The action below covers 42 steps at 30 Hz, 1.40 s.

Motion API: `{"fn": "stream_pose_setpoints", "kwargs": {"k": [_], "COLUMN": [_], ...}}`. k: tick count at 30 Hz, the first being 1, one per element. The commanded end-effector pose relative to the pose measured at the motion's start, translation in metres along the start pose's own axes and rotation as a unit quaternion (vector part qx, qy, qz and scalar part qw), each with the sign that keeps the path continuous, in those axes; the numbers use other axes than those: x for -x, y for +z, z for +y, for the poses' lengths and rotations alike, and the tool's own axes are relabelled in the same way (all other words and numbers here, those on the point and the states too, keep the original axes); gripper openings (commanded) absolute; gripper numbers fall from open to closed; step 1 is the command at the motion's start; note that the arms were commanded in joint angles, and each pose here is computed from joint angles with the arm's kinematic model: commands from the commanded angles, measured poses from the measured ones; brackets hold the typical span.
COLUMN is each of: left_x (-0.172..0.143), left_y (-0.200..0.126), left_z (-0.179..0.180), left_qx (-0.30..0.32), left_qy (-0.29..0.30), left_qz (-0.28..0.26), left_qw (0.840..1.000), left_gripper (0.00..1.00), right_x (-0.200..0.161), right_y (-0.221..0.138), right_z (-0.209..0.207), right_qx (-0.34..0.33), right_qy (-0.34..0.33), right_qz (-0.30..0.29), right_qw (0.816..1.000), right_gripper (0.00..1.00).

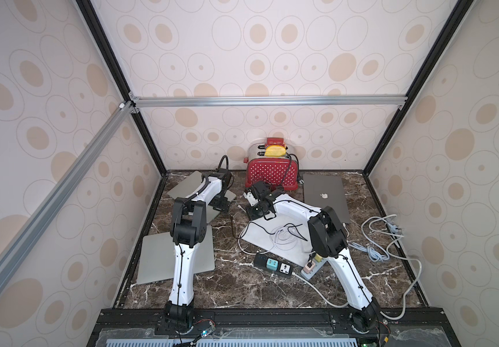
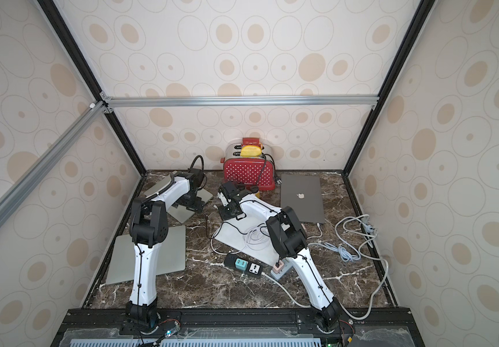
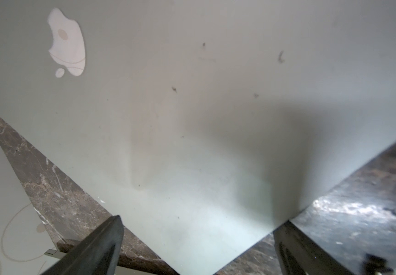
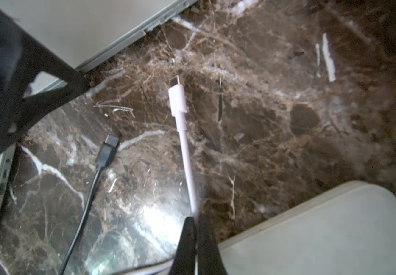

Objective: Unplug the laptop charger
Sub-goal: Place the charging cable at the center of the board, then remove the plug from the socket.

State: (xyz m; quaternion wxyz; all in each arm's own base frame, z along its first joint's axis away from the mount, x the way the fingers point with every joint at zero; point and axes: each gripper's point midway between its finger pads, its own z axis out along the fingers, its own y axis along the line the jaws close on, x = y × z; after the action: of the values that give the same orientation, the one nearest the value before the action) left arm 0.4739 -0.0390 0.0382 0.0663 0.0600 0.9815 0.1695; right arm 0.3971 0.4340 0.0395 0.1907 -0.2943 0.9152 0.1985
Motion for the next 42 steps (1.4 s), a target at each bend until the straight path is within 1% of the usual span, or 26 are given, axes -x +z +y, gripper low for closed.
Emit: {"fn": "stream_pose_setpoints", "kwargs": {"k": [1,3,4,8,11,13,15,17,19,22,23,25,27,28,29,30,32,36,40,42], "left_x": [0.001,0.002,0.004,0.005,-0.006,-0.018,-0.033,-0.053,-0.076,-0.115,-0.126,-0.149,-0.17,-0.181,-0.186,-0.194,-0.206,-0.211,-0.209,-0.208], "left_y": [-0.004,-0.013,-0.02,-0.056,-0.08,-0.093,-0.103,-0.115,-0.128,-0.145,-0.151,-0.16,-0.167,-0.168,-0.17,-0.168,-0.159,-0.142,-0.132,-0.128], "left_z": [-0.001,-0.001,0.001,0.006,0.003,-0.003,-0.014,-0.028,-0.044,-0.071,-0.08,-0.097,-0.109,-0.115,-0.12,-0.125,-0.131,-0.143,-0.154,-0.162], "left_qx": [-0.016,-0.025,-0.028,-0.06,-0.104,-0.138,-0.181,-0.231,-0.284,-0.334,-0.358,-0.416,-0.456,-0.469,-0.476,-0.474,-0.458,-0.446,-0.404,-0.392], "left_qy": [-0.01,-0.014,-0.017,-0.028,-0.042,-0.051,-0.059,-0.069,-0.075,-0.054,-0.054,-0.064,-0.067,-0.067,-0.062,-0.053,-0.041,-0.035,-0.009,-0.003], "left_qz": [0.006,-0.002,-0.009,-0.038,-0.049,-0.057,-0.059,-0.064,-0.071,-0.076,-0.078,-0.079,-0.084,-0.081,-0.089,-0.087,-0.077,-0.062,-0.064,-0.058], "left_qw": [1.0,1.0,0.999,0.997,0.993,0.988,0.98,0.968,0.953,0.938,0.929,0.904,0.883,0.877,0.873,0.875,0.885,0.892,0.912,0.918], "left_gripper": [0.99,0.99,0.99,0.99,0.99,0.99,0.99,0.99,0.99,0.99,0.99,0.99,0.99,0.99,0.99,0.99,0.99,0.99,0.99,0.99], "right_x": [0.011,0.019,0.024,0.036,0.043,0.046,0.046,0.041,0.028,-0.003,-0.013,-0.042,-0.066,-0.08,-0.091,-0.103,-0.126,-0.165,-0.184,-0.188], "right_y": [-0.024,-0.028,-0.028,-0.027,-0.035,-0.044,-0.058,-0.078,-0.1,-0.134,-0.144,-0.166,-0.183,-0.19,-0.194,-0.198,-0.2,-0.198,-0.193,-0.189], "right_z": [0.007,0.01,0.011,0.013,0.017,0.019,0.021,0.024,0.029,0.038,0.039,0.042,0.044,0.047,0.049,0.053,0.058,0.065,0.07,0.069], "right_qx": [-0.003,0.002,0.006,0.014,0.018,0.017,0.013,0.009,0.003,-0.001,-0.006,-0.022,-0.027,-0.025,-0.025,-0.021,-0.008,0.0,-0.006,-0.009], "right_qy": [-0.014,-0.02,-0.021,-0.023,-0.023,-0.023,-0.025,-0.032,-0.04,-0.047,-0.05,-0.054,-0.055,-0.06,-0.065,-0.074,-0.091,-0.114,-0.137,-0.14], "right_qz": [-0.017,-0.029,-0.031,-0.022,-0.026,-0.031,-0.031,-0.03,-0.032,-0.034,-0.034,-0.032,-0.03,-0.029,-0.028,-0.027,-0.019,0.008,0.017,0.017], "right_qw": [1.0,0.999,0.999,0.999,0.999,0.999,0.999,0.999,0.999,0.998,0.998,0.998,0.998,0.997,0.997,0.997,0.996,0.993,0.99,0.99], "right_gripper": [0.0,0.0,0.02,0.27,0.45,0.51,0.53,0.54,0.57,0.62,0.64,0.68,0.7,0.7,0.71,0.71,0.7,0.69,0.69,0.69]}}
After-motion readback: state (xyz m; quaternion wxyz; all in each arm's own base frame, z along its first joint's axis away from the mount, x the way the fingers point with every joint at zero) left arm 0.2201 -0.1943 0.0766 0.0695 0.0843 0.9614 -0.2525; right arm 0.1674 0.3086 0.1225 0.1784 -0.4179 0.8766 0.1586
